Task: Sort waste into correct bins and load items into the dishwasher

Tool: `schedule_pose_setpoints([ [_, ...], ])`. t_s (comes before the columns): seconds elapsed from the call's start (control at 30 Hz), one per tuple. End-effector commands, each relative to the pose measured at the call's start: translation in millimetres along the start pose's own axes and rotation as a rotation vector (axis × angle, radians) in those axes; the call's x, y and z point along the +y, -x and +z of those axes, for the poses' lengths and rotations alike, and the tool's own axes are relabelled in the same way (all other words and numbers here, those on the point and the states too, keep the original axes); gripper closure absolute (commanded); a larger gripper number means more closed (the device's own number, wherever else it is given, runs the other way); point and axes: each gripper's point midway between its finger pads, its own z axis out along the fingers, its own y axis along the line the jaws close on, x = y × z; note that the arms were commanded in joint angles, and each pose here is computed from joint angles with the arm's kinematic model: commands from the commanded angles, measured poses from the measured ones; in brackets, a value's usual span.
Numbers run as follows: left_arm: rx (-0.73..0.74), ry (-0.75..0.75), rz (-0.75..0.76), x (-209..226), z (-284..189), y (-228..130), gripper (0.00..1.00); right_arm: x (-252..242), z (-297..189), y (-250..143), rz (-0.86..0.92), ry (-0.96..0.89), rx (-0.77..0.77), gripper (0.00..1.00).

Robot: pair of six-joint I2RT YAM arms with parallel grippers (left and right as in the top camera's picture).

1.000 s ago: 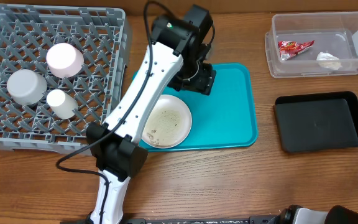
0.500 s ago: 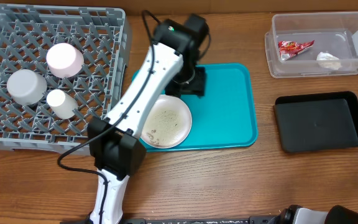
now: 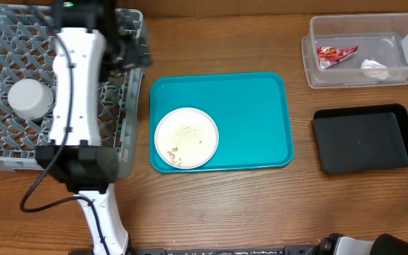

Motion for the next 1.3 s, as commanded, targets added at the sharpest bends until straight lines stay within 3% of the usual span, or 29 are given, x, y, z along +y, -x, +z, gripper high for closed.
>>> schedule_pose_setpoints([
  [0.0, -0.049, 0.021, -0.038, 24, -14, 10, 0.0, -3, -3, 2, 0.006, -0.004, -0.018, 0.0],
  [0.23, -0.095, 0.089, -0.127, 70, -18, 29, 0.0, 21, -5, 10, 0.047, 0.114, -0.034, 0.0],
  [0.33, -0.097, 0.096, -0.145, 78, -19, 31, 0.0, 52, -11, -21, -0.007, 0.29, 0.143, 0.0],
  [0.43, -0.098, 0.096, -0.149, 79, -19, 31, 0.0, 90, -32, -63, -0.198, 0.517, 0.319, 0.0],
  [0.57, -0.098, 0.096, -0.149, 79, -19, 31, 0.0, 118, -44, -115, -0.411, 0.584, 0.413, 0.0],
  [0.73, -0.098, 0.096, -0.148, 79, -19, 31, 0.0, 141, -37, -199, -0.769, 0.469, 0.405, 0.0],
  [0.87, -0.098, 0.096, -0.148, 79, -19, 31, 0.0, 155, -16, -248, -0.942, 0.351, 0.364, 0.0],
  [1.17, -0.098, 0.096, -0.148, 79, -19, 31, 0.0, 188, 66, -356, -1.142, 0.202, 0.475, 0.0],
  [1.2, -0.098, 0.096, -0.148, 79, -19, 31, 0.0, 188, 79, -364, -1.151, 0.175, 0.487, 0.07],
  [1.27, -0.098, 0.096, -0.148, 79, -19, 31, 0.0, 189, 96, -373, -1.143, 0.138, 0.502, 0.32],
])
